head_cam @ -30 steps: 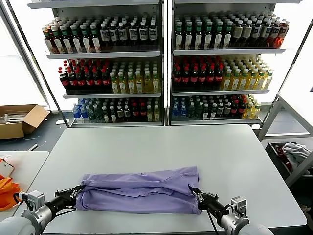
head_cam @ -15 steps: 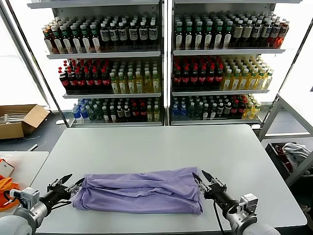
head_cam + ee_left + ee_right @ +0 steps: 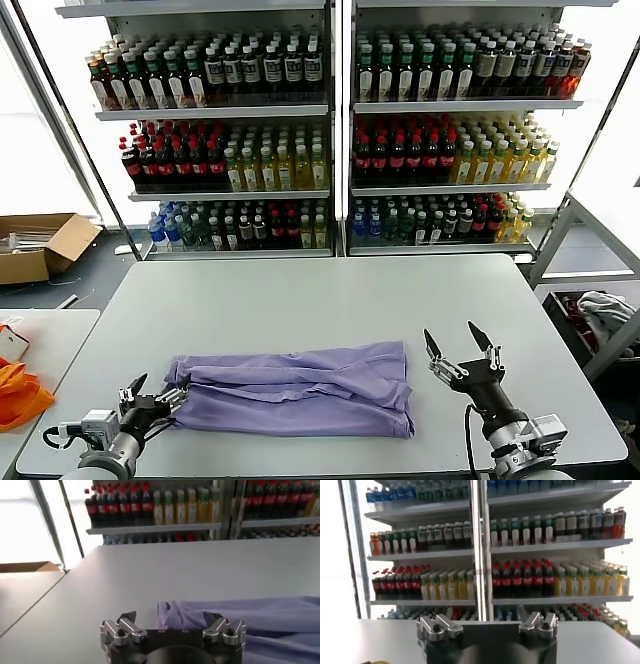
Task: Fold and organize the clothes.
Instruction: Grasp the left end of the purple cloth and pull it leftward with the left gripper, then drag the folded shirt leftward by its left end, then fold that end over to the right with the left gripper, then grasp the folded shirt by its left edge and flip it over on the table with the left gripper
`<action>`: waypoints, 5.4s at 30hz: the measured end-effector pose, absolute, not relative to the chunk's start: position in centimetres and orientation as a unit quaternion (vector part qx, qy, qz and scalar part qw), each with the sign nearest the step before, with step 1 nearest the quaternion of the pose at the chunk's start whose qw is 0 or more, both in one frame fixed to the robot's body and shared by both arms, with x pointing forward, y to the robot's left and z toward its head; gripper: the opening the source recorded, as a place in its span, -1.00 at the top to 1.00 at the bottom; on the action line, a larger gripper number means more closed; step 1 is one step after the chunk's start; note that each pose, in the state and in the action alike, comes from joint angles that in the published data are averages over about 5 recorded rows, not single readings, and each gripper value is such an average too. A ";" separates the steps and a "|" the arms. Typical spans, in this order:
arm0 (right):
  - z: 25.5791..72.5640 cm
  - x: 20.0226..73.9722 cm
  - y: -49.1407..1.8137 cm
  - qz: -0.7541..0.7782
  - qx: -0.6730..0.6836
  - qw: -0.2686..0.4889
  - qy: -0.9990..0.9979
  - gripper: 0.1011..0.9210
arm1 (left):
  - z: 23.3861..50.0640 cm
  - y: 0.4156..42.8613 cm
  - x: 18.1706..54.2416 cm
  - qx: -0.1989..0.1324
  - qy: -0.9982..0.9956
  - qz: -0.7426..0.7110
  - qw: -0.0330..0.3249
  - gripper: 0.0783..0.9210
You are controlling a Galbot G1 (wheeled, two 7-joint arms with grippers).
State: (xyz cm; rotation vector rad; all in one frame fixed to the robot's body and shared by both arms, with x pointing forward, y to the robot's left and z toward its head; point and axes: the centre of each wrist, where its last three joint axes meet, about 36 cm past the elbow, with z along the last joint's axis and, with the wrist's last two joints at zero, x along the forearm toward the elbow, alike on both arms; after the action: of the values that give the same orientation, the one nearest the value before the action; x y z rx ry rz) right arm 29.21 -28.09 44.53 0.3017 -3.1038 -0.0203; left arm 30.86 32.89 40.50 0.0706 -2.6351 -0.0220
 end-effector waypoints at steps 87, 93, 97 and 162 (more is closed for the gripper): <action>45.0 26.4 -28.3 -0.012 0.086 -0.029 -0.996 -0.76 | 42.9 25.5 30.6 -0.152 -0.949 0.184 0.205 -0.11; 44.7 26.3 -28.0 -0.014 0.090 -0.028 -0.995 -0.76 | 46.3 30.7 31.1 -0.118 -0.964 0.158 0.176 -0.52; 44.7 26.4 -27.8 -0.014 0.093 -0.029 -0.995 -0.76 | 46.6 34.3 31.7 -0.079 -0.972 0.135 0.176 -0.73; 45.1 26.8 -27.6 -0.015 0.095 -0.040 -0.995 -0.76 | 54.0 47.7 31.4 0.061 -0.986 0.009 0.152 0.87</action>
State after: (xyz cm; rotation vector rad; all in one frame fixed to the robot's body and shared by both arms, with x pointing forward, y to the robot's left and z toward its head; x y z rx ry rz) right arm 26.78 -27.64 45.14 0.3073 -3.2074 -0.0473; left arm 31.37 47.66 53.96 0.1763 -2.8307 0.0259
